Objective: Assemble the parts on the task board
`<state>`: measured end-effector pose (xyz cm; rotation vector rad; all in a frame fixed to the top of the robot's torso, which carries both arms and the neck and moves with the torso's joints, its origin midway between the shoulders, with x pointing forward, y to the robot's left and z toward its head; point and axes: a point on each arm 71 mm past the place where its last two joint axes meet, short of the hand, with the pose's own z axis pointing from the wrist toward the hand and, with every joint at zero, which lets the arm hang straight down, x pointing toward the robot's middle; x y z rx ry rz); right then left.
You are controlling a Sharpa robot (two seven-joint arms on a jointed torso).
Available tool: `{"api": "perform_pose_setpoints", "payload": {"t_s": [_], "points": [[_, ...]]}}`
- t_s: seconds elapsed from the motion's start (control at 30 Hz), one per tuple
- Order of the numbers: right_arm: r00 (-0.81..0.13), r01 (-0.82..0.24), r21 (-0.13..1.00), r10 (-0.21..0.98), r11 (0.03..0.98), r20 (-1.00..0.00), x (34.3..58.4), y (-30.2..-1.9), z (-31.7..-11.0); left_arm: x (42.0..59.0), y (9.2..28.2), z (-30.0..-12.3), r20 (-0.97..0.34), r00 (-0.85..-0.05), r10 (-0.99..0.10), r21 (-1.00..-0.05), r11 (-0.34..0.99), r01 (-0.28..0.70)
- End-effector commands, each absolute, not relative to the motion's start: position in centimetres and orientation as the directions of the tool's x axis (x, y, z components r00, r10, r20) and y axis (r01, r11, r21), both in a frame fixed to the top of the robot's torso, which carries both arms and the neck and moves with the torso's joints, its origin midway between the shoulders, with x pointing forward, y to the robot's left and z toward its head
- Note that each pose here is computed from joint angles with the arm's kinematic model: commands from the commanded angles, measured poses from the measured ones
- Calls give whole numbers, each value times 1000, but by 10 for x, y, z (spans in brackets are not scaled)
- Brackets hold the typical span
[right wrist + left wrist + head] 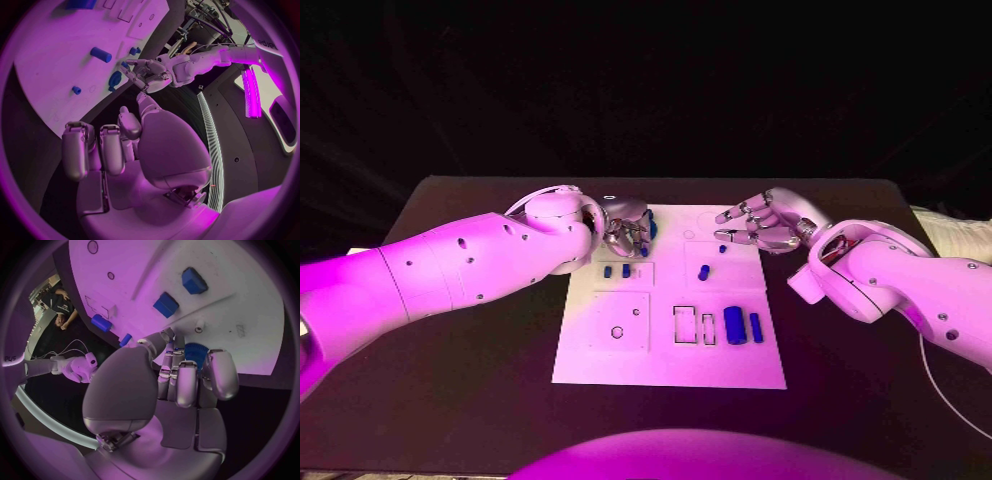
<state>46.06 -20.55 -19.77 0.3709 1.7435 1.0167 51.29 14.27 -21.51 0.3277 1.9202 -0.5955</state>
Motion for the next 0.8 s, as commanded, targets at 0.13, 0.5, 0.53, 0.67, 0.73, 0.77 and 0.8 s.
{"api": "perform_pose_setpoints", "payload": {"t_s": [0.13,0.5,0.53,0.67,0.73,0.77,0.8], "points": [[-428,-221,775,655,592,-622,460,-205,-200,512,151,-203,-908,-404,-111,-301,843,446],[-430,-215,776,655,593,-621,460,-206,-201,511,173,-198,-894,-426,-140,-322,862,392],[-430,-215,776,656,593,-621,460,-206,-202,512,175,-198,-893,-429,-140,-321,864,387],[-430,-214,776,656,594,-621,460,-206,-202,513,180,-199,-889,-437,-135,-316,873,372],[-430,-214,776,656,594,-621,460,-206,-202,513,181,-200,-888,-440,-134,-314,876,367],[-431,-214,776,655,593,-620,460,-206,-202,514,182,-200,-887,-442,-132,-312,877,364],[-431,-214,776,656,593,-620,460,-206,-202,514,183,-201,-886,-445,-131,-311,879,362]]}}
